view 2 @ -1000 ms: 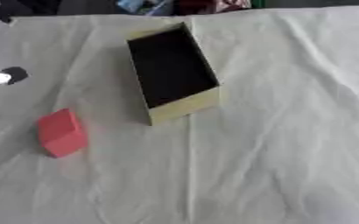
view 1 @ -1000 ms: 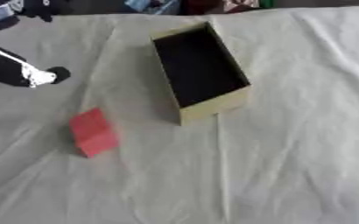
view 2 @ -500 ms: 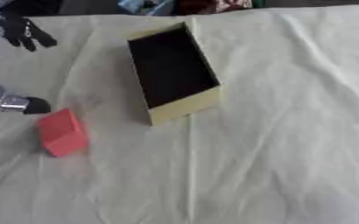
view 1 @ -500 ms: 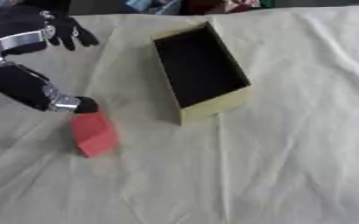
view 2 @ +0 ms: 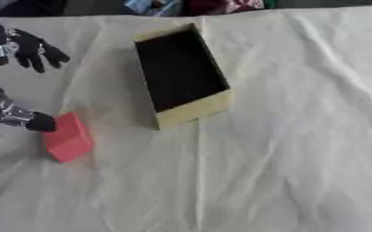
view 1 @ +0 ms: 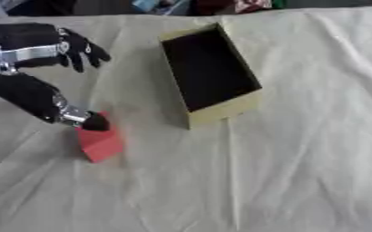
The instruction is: Pick up objects on the table and place them in the box.
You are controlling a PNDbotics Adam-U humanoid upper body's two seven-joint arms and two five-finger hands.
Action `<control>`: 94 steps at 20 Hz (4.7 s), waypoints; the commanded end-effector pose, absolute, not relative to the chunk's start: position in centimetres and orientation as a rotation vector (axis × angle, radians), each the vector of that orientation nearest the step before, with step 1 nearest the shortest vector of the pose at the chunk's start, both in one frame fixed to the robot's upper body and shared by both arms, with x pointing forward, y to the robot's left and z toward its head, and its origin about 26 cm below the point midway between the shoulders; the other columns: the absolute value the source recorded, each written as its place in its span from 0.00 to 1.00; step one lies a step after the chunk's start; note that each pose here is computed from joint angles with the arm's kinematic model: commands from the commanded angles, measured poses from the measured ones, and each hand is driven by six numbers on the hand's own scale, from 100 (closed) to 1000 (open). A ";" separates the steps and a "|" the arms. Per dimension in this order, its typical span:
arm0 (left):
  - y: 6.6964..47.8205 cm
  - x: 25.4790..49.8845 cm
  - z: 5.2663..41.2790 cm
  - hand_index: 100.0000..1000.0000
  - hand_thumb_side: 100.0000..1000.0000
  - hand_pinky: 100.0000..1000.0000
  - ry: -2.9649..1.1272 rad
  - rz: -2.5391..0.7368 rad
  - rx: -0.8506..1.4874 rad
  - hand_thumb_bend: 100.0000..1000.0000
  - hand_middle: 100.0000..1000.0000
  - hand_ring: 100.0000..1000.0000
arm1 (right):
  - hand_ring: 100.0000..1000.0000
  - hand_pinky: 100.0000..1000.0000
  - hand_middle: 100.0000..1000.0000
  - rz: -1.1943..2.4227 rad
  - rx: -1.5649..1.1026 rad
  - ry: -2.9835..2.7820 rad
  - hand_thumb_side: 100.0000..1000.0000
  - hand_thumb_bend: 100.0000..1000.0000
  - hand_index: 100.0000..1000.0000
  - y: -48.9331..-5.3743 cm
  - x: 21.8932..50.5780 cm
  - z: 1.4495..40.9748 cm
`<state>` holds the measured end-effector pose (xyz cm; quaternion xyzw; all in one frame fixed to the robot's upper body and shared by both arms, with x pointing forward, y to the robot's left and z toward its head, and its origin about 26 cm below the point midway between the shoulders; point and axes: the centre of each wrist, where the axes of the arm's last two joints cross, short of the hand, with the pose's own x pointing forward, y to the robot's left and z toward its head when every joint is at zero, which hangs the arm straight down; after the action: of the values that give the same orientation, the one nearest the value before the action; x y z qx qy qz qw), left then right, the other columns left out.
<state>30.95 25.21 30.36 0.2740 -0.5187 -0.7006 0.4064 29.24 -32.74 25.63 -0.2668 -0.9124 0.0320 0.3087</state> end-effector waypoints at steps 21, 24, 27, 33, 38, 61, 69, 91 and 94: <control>26.2 34.5 27.1 0.82 0.75 0.68 -1.034 -1.772 0.676 0.87 0.71 0.65 | 0.80 0.84 0.76 0.107 -0.710 -2.434 0.33 0.00 0.79 -32.7 29.0 26.4; 26.4 35.1 26.4 0.81 0.75 0.68 -1.002 -1.778 0.671 0.90 0.70 0.65 | 0.80 0.85 0.76 0.106 -0.709 -2.433 0.33 0.00 0.79 -32.8 28.9 26.3; 26.5 35.5 25.8 0.80 0.74 0.68 -0.974 -1.790 0.666 0.92 0.70 0.65 | 0.80 0.85 0.76 0.104 -0.710 -2.431 0.33 0.00 0.79 -32.8 28.9 26.3; 26.9 36.1 24.8 0.79 0.73 0.68 -0.931 -1.802 0.659 0.93 0.70 0.65 | 0.80 0.85 0.76 0.103 -0.709 -2.431 0.33 0.00 0.79 -32.8 28.9 26.3; 26.7 36.4 24.1 0.78 0.68 0.68 -0.914 -1.817 0.642 0.92 0.69 0.64 | 0.80 0.85 0.76 0.101 -0.709 -2.429 0.33 0.00 0.79 -32.8 28.9 26.2; 26.3 36.8 23.4 0.67 0.17 0.55 -0.921 -1.804 0.662 0.54 0.56 0.53 | 0.80 0.85 0.76 0.089 -0.710 -2.417 0.33 0.00 0.79 -32.8 28.9 25.9; 26.3 36.7 23.5 0.58 0.15 0.47 -0.949 -1.778 0.671 0.48 0.49 0.45 | 0.80 0.85 0.76 0.087 -0.711 -2.413 0.33 0.00 0.79 -32.9 28.9 25.8; 27.1 33.9 29.1 0.53 0.05 0.46 -1.303 -1.621 0.884 0.22 0.57 0.51 | 0.81 0.85 0.76 0.081 -0.709 -2.415 0.33 0.00 0.79 -32.9 28.9 25.8; 27.0 34.0 29.8 0.52 0.03 0.45 -1.372 -1.587 0.919 0.19 0.56 0.50 | 0.81 0.85 0.76 0.081 -0.707 -2.418 0.33 0.00 0.79 -32.9 28.9 25.9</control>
<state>34.29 26.57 28.17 0.3437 -0.5329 -0.6451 0.4264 29.18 -32.77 24.89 -0.2646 -0.9086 0.0283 0.3218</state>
